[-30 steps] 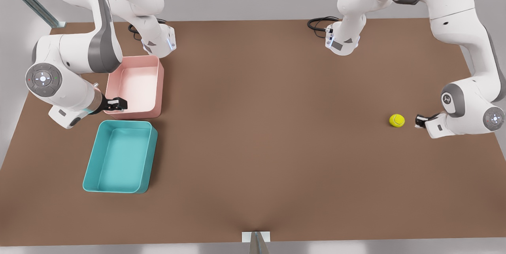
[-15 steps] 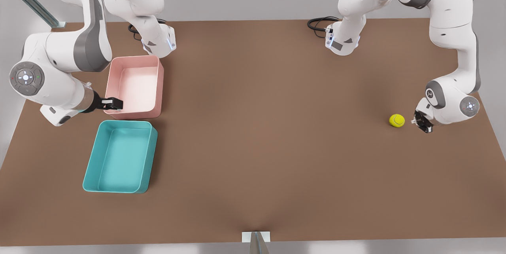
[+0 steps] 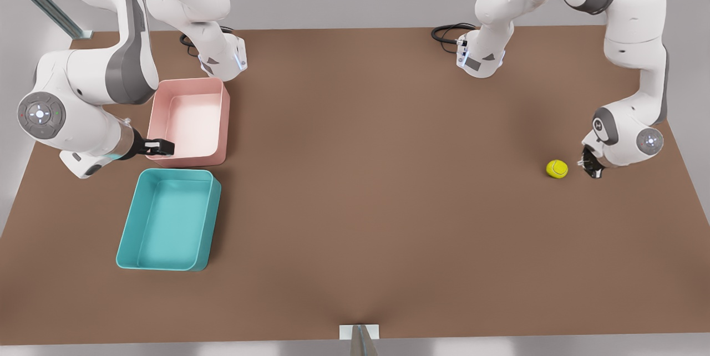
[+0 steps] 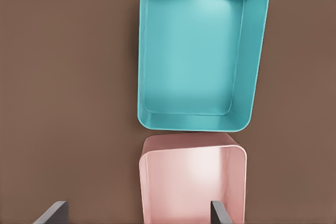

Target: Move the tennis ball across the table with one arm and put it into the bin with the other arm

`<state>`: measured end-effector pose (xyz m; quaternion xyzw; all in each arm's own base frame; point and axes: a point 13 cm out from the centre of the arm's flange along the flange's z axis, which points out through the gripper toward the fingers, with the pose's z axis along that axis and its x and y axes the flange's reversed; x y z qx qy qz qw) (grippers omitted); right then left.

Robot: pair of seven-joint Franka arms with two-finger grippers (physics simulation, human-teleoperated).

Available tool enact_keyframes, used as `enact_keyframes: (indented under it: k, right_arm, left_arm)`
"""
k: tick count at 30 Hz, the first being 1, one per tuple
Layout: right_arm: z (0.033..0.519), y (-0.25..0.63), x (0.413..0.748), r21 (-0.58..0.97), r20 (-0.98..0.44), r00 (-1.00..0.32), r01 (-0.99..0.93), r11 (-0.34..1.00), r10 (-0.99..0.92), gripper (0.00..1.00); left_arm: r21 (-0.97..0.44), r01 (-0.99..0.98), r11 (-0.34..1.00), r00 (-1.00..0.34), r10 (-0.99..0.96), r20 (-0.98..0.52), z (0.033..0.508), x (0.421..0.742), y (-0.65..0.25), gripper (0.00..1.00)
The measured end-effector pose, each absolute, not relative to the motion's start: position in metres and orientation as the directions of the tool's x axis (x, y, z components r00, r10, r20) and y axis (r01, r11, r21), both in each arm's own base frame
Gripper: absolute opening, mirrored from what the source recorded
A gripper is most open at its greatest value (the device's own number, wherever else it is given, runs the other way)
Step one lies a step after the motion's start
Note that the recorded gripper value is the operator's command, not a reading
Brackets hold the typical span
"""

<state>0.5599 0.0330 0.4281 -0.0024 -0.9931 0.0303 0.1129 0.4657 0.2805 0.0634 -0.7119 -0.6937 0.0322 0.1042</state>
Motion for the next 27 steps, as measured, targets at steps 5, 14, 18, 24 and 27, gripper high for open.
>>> enact_keyframes:
  k: [5,14,18,24,27]
  right_arm:
    - [0.427,0.034,0.56,-0.062,0.226,-0.974,0.0,0.998,0.014,1.0]
    - [0.423,0.038,0.558,-0.063,0.233,-0.972,-0.002,0.998,0.012,1.0]
    - [0.423,0.041,0.558,-0.063,0.235,-0.972,-0.006,0.998,0.009,1.0]
    - [0.389,0.063,0.572,-0.056,0.259,-0.966,-0.037,0.998,-0.021,1.0]
    - [0.357,0.117,0.588,-0.049,0.243,-0.966,-0.101,0.994,-0.086,1.0]
  left_arm:
    - [-0.159,0.985,-0.067,0.084,0.991,0.104,0.067,0.477,0.28,0.21]
    - [-0.082,0.981,-0.174,0.171,0.985,-0.032,0.094,0.561,0.049,0.21]
    - [-0.152,0.98,0.129,-0.144,0.985,-0.094,0.115,0.564,0.034,0.21]
    - [-0.041,0.924,0.381,-0.383,0.922,-0.061,0.297,0.652,-0.022,0.21]
    - [0.023,0.884,0.467,-0.464,0.881,-0.093,0.457,0.67,-0.095,0.27]
